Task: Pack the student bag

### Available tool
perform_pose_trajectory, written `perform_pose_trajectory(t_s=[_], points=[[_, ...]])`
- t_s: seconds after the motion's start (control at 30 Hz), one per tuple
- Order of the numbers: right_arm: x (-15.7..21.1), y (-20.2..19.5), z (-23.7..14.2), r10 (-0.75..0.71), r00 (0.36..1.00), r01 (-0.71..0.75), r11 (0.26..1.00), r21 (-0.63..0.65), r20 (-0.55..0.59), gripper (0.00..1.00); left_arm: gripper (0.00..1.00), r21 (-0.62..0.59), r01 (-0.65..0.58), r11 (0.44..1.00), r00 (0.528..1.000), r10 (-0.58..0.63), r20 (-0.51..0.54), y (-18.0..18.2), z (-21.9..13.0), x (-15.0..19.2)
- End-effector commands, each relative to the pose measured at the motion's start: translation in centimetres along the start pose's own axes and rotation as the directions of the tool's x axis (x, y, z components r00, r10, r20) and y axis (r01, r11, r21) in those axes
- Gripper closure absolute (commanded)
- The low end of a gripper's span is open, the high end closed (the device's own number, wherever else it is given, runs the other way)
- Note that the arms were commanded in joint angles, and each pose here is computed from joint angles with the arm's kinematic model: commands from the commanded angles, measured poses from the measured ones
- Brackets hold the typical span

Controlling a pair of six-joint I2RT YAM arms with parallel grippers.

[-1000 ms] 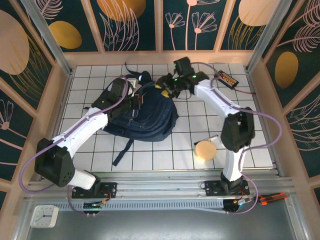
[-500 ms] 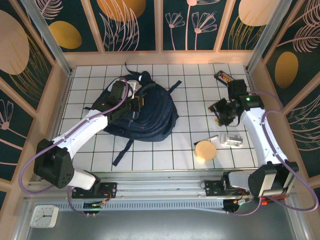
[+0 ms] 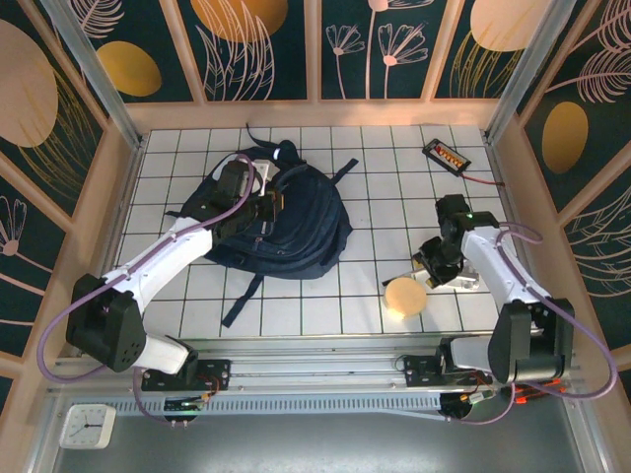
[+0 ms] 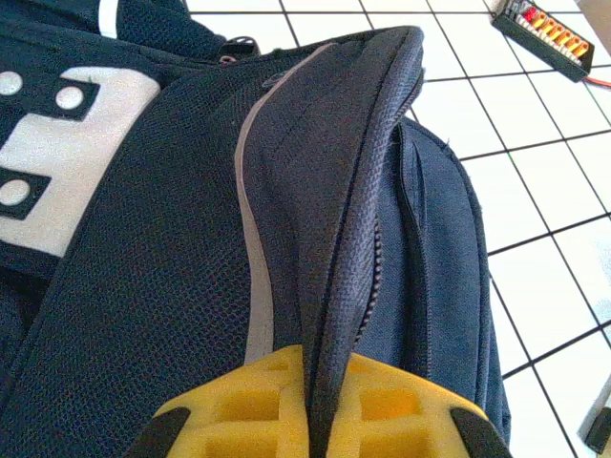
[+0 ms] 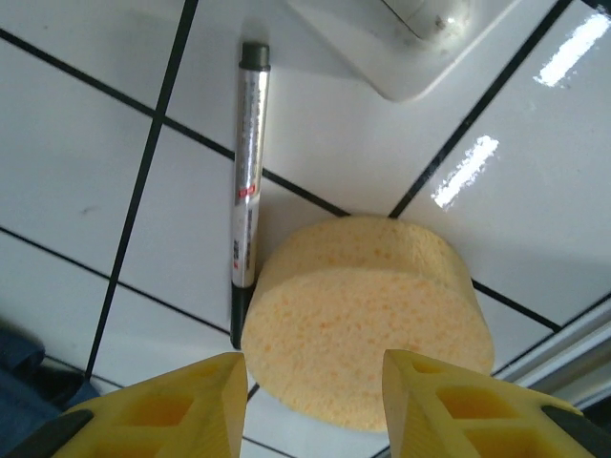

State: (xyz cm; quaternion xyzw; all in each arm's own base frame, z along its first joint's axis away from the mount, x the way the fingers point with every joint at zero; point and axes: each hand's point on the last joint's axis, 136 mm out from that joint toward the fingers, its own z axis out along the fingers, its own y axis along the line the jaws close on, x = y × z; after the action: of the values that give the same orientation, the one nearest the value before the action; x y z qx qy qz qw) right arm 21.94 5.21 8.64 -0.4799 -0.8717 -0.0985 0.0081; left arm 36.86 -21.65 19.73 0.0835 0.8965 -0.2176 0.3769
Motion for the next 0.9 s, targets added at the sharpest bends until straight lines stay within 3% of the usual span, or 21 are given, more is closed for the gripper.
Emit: perform_pose_trajectory(t_s=[0.0, 0.87], points=[[-1.5, 0.3, 1.1, 0.016, 0.999, -0.017, 1.000, 0.013, 0.048, 0.59, 1.00, 0.037, -0.033, 0.999, 0.996, 0.030, 0.081, -1.0, -1.3, -1.9], [-2.7, -0.2, 6.2, 0.010, 0.999, -0.014, 0.994, 0.109, 0.037, 0.64, 1.00, 0.013, -0.050, 0.999, 0.995, 0.049, 0.085, -0.6, -1.8, -1.9]])
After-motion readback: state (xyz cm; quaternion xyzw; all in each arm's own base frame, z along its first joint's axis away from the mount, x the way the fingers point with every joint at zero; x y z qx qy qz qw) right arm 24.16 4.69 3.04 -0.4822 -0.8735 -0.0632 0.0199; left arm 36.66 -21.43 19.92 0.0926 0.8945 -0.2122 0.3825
